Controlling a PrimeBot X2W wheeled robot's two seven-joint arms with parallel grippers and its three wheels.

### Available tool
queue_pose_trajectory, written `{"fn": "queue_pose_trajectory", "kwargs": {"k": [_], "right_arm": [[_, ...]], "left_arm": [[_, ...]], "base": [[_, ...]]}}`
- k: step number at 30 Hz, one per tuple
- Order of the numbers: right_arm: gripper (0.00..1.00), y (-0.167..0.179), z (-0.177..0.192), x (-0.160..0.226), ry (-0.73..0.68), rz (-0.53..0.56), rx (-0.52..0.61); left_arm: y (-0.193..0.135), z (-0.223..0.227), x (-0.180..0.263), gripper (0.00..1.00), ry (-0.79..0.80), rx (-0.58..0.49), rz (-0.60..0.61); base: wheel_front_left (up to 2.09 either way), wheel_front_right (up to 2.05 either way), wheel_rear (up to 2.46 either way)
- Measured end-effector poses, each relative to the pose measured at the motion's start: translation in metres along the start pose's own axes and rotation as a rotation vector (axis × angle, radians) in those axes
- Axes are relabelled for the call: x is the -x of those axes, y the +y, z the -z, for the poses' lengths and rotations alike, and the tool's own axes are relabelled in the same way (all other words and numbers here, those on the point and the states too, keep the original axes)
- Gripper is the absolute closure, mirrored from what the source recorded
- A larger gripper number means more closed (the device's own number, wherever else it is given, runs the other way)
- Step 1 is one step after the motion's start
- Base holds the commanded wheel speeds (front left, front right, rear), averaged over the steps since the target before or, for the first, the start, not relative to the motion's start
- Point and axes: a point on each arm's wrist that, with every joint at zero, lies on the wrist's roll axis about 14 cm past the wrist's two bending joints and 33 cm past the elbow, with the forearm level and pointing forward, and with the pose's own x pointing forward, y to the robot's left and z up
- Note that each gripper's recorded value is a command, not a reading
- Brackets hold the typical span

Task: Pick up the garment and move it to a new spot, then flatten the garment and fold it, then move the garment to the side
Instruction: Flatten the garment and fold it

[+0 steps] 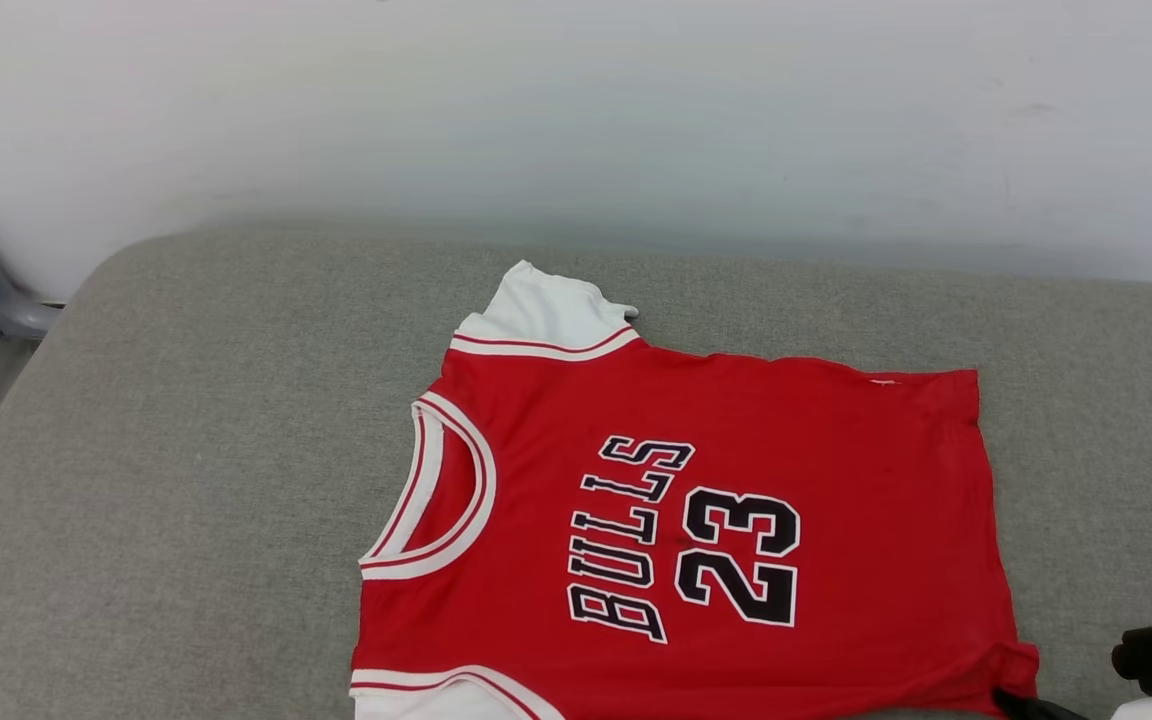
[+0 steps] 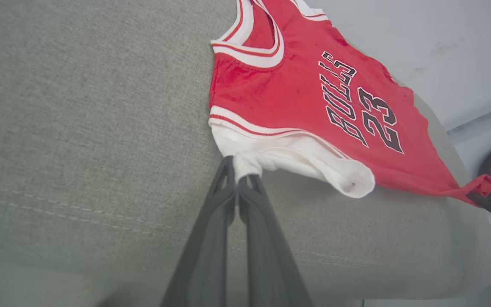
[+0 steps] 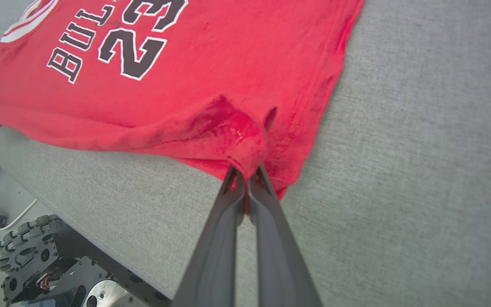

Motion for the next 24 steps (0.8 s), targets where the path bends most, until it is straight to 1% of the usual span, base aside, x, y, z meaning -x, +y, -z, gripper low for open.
{"fn": "queue_pose_trajectory", "kwargs": {"k": [11,16,18,19,24], "right_arm": [[1.0,0.002,-0.005,-0.004,-0.028,0.006,-0.043],[1.0,-0.002,-0.015,-0.011,-0.047,0.01,-0.052],[1.0,-0.003,-0.018,-0.013,-0.051,0.01,-0.052],[1.0,-0.004,-0.022,-0.018,-0.057,0.009,-0.056],[1.0,-0.009,-0.027,-0.03,-0.05,0.01,-0.06]], "left_arm": [[-0.014,-0.045,-0.044,1.0,-0.086,-0.126,0.082],[-0.022,-0.067,-0.071,1.0,-0.087,-0.199,0.134],[-0.024,-0.071,-0.077,1.0,-0.091,-0.209,0.141],[-0.029,-0.079,-0.091,1.0,-0.087,-0.235,0.161],[-0.038,-0.095,-0.125,1.0,-0.076,-0.273,0.197]], "base": [[0.0,0.0,0.0],[0.0,0.0,0.0],[0.0,0.0,0.0],[0.0,0.0,0.0],[0.0,0.0,0.0]]}}
